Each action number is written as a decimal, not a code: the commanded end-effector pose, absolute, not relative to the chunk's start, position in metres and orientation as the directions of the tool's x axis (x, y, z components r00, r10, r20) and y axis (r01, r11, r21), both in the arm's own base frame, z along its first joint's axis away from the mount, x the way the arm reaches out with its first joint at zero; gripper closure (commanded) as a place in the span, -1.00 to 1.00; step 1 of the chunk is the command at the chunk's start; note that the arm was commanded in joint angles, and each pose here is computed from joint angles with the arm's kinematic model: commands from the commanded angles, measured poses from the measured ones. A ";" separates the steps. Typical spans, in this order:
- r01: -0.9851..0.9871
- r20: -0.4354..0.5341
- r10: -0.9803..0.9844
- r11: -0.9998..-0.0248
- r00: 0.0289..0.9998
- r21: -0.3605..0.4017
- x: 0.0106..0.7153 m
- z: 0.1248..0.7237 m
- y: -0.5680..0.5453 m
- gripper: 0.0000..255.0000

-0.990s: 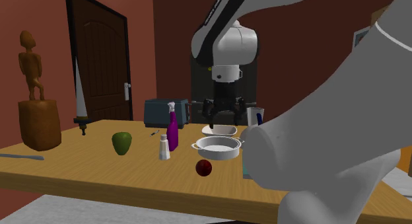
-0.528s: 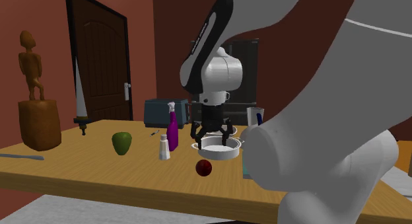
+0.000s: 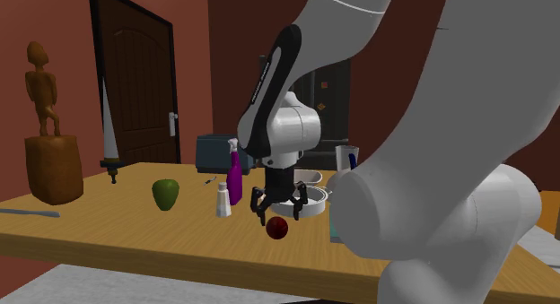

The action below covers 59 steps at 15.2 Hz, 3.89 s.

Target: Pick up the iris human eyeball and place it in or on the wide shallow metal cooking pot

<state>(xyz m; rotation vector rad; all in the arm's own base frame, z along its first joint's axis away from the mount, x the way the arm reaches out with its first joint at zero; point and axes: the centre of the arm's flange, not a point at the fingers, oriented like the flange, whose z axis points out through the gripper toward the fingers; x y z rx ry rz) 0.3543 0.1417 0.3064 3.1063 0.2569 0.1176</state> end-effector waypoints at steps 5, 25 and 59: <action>0.163 0.074 0.165 -0.986 0.984 0.028 0.356 0.287 0.141 -1.00; 0.163 0.074 0.165 -0.986 0.984 0.028 0.356 0.313 0.141 1.00; 0.163 0.074 0.165 -0.986 0.984 0.028 0.549 0.406 0.057 1.00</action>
